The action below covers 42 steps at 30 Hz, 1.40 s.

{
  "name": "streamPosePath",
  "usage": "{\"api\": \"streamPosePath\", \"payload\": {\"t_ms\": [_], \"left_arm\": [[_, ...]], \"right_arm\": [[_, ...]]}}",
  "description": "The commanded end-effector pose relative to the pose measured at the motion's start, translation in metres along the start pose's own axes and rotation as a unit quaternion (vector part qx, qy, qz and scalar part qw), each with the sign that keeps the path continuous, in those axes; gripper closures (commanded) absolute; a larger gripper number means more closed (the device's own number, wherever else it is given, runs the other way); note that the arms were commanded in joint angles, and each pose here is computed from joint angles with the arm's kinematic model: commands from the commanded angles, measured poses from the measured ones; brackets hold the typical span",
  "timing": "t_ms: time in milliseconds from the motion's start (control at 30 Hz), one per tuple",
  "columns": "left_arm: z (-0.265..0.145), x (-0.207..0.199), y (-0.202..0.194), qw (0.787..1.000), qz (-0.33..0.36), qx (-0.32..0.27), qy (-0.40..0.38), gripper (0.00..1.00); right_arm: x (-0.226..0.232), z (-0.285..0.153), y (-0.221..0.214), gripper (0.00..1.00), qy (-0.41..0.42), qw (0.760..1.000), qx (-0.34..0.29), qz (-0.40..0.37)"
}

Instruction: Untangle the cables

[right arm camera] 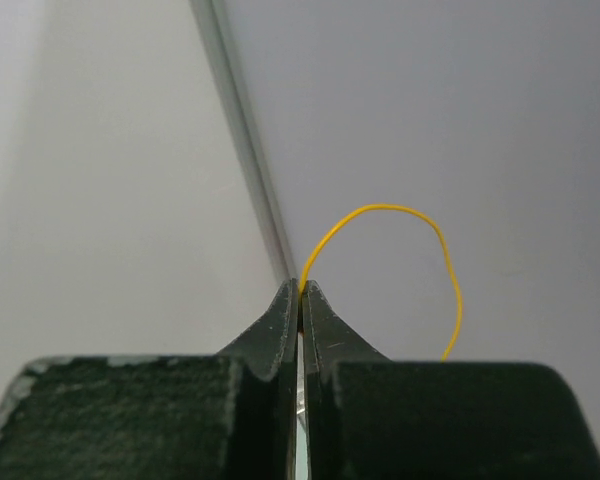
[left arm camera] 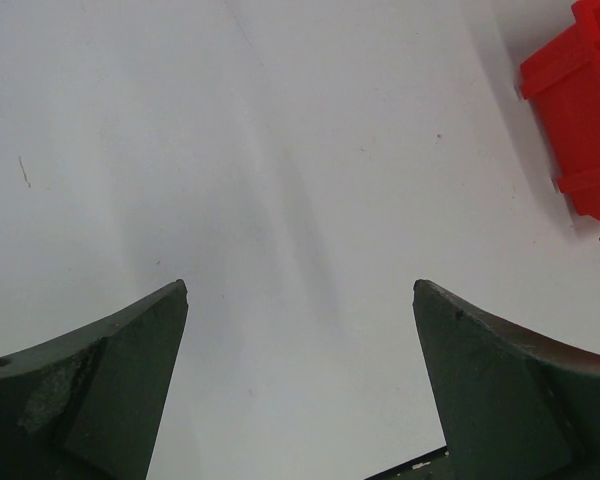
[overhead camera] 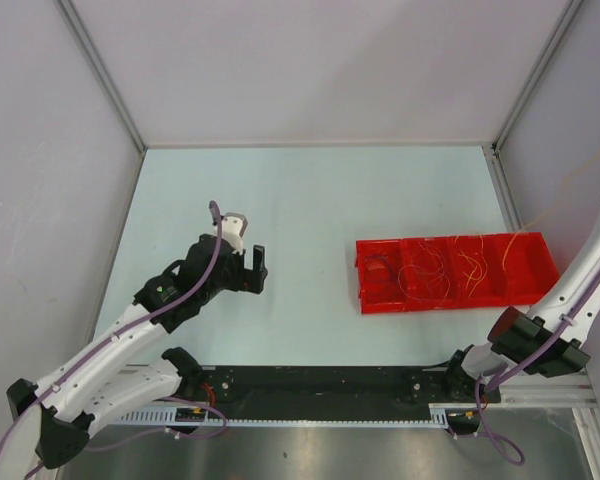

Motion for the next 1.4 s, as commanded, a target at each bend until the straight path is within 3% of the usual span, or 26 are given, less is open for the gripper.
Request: {"api": "streamPosePath", "payload": {"t_ms": [0, 267, 667, 1067, 1367], "left_arm": [[-0.001, 0.002, 0.006, 1.000, -0.007, -0.013, 0.014, 0.00], [0.001, 0.000, 0.002, 1.000, -0.001, -0.004, 0.015, 0.00], [0.004, -0.004, -0.007, 1.000, 0.010, 0.016, 0.021, 0.00], [0.005, -0.003, -0.008, 0.999, 0.016, 0.018, 0.033, 0.00], [0.002, -0.009, -0.008, 0.999, 0.020, 0.014, 0.020, 0.00]], "right_arm": [[0.026, -0.018, 0.063, 1.00, 0.052, 0.996, -0.070, -0.001], [0.007, -0.019, 0.065, 1.00, 0.013, 0.997, -0.064, -0.036], [-0.043, -0.006, -0.057, 1.00, 0.007, 0.999, 0.025, 0.041], [-0.026, -0.032, -0.065, 1.00, 0.029, 0.995, 0.055, 0.083], [-0.049, -0.077, -0.145, 1.00, -0.089, 0.972, 0.160, 0.148]]}}
Point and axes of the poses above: each gripper's point midway between its finger pads, its own z axis out along the fingers, its own x axis along the line the jaws close on, y = z × x, the point moved 3 cm from there along -z, back along the fingers, and after that the axes turned 3 degrees about -z, right-handed, at the moved point
